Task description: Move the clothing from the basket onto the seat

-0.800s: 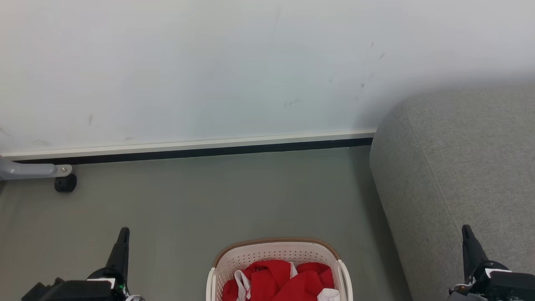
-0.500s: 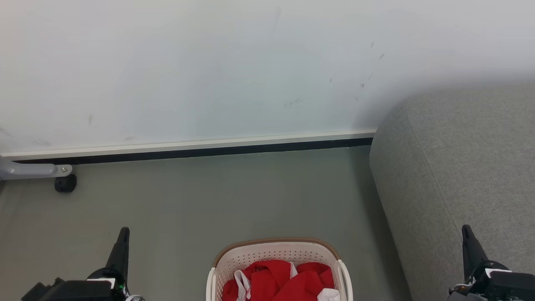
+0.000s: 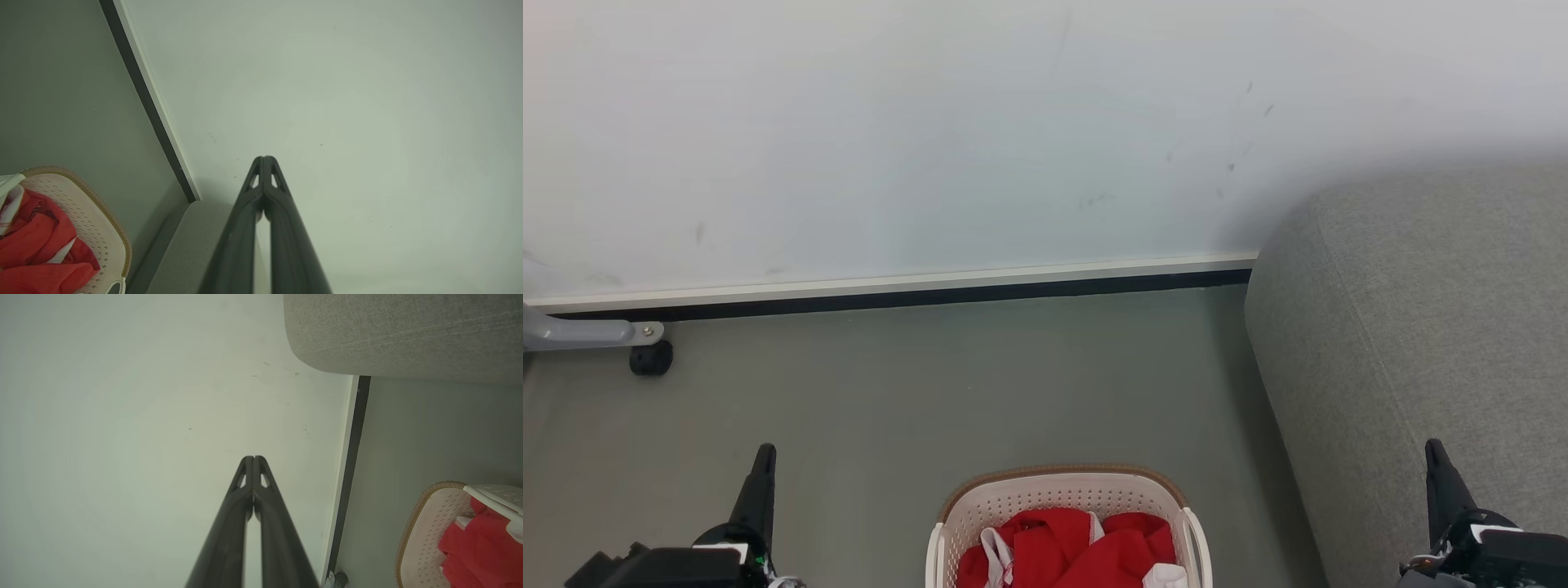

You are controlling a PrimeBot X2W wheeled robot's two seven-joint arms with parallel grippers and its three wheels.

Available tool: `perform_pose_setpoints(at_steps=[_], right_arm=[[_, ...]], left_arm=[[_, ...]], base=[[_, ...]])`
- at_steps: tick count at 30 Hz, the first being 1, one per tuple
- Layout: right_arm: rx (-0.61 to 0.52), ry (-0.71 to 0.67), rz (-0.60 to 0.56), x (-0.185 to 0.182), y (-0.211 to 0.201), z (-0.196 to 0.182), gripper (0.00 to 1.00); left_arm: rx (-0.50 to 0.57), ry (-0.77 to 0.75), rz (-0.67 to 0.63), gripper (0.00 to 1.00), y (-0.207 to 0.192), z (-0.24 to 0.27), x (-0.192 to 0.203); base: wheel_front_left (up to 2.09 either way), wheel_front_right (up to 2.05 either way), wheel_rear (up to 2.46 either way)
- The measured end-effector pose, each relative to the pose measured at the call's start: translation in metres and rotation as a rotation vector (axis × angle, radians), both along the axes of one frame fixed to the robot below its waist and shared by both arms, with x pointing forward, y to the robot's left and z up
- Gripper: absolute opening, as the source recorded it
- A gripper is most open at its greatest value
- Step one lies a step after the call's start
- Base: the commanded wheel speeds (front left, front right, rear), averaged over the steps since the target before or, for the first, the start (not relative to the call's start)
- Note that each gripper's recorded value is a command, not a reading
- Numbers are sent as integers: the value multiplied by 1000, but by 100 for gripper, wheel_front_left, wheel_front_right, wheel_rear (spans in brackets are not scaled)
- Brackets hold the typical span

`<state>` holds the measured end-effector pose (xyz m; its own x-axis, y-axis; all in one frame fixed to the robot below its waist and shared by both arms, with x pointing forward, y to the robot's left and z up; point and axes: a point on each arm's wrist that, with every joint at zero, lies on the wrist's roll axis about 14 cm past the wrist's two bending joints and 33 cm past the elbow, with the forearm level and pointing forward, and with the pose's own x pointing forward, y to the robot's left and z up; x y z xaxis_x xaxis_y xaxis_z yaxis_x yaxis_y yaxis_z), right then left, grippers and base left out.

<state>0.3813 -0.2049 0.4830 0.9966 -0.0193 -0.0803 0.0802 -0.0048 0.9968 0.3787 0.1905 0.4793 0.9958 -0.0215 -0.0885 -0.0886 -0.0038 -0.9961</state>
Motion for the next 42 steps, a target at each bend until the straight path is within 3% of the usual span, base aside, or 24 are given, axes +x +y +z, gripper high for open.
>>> perform_pose_setpoints(at_steps=[42], right_arm=[[0, 0, 0, 0, 0, 0, 0]], left_arm=[[0, 0, 0, 0, 0, 0, 0]], base=[[0, 0, 0]])
